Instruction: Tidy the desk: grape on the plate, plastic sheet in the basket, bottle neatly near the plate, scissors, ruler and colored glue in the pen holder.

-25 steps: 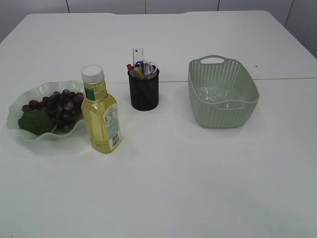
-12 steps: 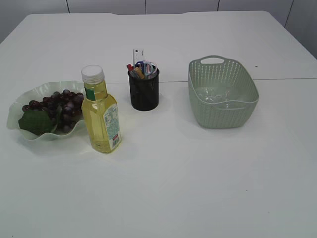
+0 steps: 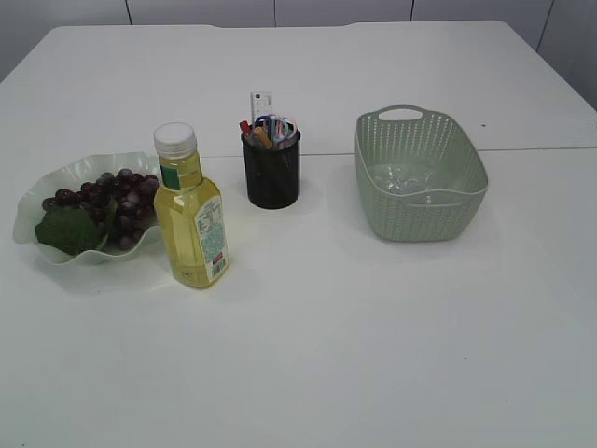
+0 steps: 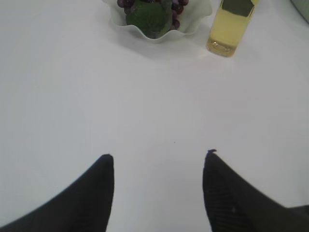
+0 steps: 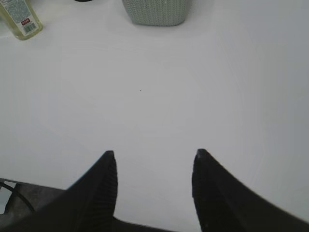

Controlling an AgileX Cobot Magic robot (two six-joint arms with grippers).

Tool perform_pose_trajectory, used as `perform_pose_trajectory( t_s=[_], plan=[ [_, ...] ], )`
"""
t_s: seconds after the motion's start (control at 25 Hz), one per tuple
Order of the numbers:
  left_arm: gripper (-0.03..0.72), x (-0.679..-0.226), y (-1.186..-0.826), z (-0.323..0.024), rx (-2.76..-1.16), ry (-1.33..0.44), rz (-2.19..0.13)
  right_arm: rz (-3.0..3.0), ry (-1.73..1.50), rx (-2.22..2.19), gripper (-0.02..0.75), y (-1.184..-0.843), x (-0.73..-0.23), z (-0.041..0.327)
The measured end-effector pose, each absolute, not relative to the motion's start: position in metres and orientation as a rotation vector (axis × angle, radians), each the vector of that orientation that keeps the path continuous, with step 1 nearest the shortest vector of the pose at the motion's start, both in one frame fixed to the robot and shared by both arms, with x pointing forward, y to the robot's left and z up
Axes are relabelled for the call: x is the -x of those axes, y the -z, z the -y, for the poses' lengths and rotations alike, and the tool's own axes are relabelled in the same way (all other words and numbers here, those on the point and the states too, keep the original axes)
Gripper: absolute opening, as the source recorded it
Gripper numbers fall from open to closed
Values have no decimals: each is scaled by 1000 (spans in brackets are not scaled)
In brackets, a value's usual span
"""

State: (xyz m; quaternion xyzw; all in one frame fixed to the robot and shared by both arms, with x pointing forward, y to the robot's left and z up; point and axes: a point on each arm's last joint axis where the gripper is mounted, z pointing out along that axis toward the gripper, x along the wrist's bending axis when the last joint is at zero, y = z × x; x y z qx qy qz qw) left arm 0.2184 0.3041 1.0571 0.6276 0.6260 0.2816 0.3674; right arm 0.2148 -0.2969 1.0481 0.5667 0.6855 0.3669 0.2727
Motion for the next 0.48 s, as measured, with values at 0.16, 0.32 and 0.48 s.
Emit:
perform_pose_trajectory(
  t_s=[0.16,0.32,0.48],
  plan=[
    [432,-222,-1059,-304,-1592,-754,-1570,-1815,-963,-1511,373,-1046,-219,299],
    [432,-225,-1059,-304,-1577,-791,-1548,-1765,-932,-1476,373,-1043,-226,303],
    [432,-231,-1056,-304,-1572,-813,-1529,-1756,-923,-1471,373,-1043,-227,304]
  ],
)
